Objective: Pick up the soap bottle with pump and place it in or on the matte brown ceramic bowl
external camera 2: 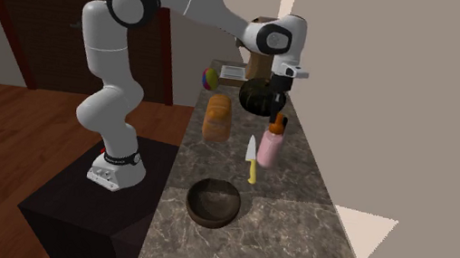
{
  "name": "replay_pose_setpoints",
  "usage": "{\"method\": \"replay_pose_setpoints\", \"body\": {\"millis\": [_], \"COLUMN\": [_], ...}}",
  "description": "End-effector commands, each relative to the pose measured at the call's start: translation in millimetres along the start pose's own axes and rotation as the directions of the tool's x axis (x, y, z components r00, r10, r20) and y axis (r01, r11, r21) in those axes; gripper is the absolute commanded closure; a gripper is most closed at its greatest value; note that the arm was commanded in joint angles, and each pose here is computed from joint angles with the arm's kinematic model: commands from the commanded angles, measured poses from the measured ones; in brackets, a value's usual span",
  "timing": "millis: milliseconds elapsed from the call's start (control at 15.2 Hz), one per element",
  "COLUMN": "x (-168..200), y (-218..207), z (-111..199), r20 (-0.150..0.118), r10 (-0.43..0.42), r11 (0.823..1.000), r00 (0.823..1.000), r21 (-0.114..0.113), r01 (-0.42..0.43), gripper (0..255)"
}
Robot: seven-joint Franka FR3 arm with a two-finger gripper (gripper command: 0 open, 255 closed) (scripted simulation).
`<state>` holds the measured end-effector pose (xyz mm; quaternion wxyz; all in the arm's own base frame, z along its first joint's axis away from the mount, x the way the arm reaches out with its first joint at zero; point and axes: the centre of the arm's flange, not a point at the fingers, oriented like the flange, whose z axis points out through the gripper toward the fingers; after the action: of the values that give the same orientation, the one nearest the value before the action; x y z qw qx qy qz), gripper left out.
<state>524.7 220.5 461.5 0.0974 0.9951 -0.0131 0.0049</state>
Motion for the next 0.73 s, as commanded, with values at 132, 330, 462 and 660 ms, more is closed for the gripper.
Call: {"method": "replay_pose_setpoints", "body": {"millis": [132,330,462,660], "x": [0.2,0.4,0.5,0.7], "y": [3.6,6.6,8.7,11.8], "z": [-21.3,-36.8,-47.2,-62.7], "r20": [0.0,0.0,0.0,0.0], "r10": [0.0,0.0,0.0,0.0], "r11": [1.0,1.0,1.0,1.0], "r00": [1.0,1.0,1.0,1.0], "r21": [0.0,0.0,0.0,0.0], "r01": [0.0,0.0,0.0,0.0], "gripper": [255,255,255,255]}}
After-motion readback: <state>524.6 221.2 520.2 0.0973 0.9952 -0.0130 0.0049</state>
